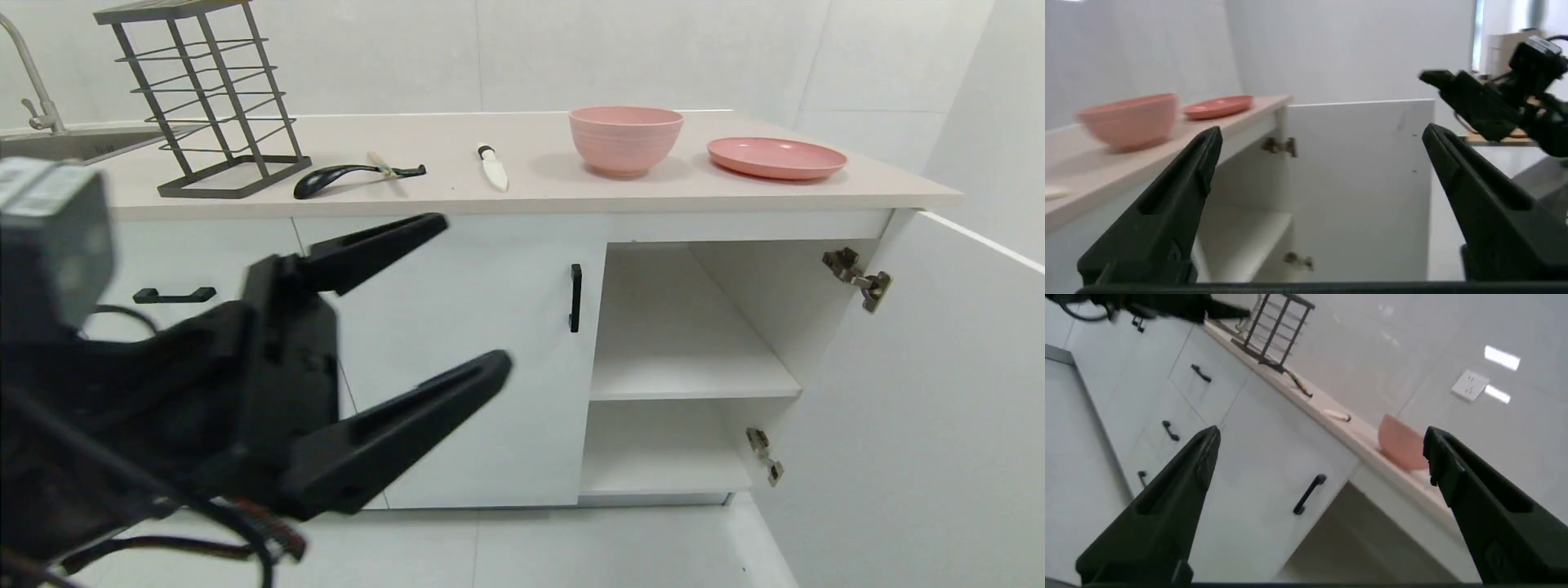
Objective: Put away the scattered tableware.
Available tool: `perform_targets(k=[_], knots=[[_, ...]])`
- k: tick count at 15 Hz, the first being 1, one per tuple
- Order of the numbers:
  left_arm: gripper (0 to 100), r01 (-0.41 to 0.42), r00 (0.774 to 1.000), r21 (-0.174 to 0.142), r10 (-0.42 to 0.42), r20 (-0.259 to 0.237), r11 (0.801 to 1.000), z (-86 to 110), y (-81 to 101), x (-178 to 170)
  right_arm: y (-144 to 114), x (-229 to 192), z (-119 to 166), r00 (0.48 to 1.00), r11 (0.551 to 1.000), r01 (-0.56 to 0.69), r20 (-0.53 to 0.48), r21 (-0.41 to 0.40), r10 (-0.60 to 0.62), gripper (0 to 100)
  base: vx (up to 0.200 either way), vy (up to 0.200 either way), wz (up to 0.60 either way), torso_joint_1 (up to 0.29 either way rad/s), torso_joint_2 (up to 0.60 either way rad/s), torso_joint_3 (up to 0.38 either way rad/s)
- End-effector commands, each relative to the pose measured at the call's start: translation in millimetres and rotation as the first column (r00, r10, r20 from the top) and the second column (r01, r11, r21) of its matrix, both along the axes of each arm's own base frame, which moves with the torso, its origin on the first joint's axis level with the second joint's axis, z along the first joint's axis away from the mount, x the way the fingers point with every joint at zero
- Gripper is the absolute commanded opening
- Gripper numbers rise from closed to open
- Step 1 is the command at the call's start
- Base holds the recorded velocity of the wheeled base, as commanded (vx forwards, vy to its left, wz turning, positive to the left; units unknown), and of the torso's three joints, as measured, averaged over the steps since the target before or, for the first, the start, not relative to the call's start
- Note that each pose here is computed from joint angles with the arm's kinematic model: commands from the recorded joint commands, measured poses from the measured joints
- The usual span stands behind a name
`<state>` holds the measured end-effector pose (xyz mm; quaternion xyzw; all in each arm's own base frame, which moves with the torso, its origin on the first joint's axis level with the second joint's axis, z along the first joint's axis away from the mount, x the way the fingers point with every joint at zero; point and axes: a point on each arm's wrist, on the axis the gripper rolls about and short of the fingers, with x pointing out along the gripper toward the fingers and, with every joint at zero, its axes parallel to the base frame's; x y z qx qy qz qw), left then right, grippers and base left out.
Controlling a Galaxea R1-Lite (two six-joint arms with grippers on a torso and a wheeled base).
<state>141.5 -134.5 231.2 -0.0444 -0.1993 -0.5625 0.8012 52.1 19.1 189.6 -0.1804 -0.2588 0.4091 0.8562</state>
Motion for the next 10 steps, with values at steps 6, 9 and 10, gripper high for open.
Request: perform_targets(k=[6, 9, 10], knots=[[100, -0.379, 0.923, -0.041, 0.381, 0.058, 0.924, -37.4, 112.9, -111, -2, -84, -62, 0.998, 1.000, 0.009, -0.061, -0.004, -0.009, 100, 0.000, 0.000, 0.00, 0.000, 0.00, 0.000], [100, -0.455, 0.891, 0.007, 0.455, 0.003, 0.891, -59.7, 122.3, -137, -1, -89, -77, 0.996, 1.000, 0.020, -0.088, -0.024, -0.022, 100, 0.000, 0.000, 0.00, 0.000, 0.00, 0.000], [100, -0.501, 0.864, 0.042, 0.503, -0.038, 0.864, -78.3, 125.3, -151, -2, -87, -81, 0.991, 0.999, 0.048, -0.128, -0.015, -0.049, 100, 0.000, 0.000, 0.00, 0.000, 0.00, 0.000]])
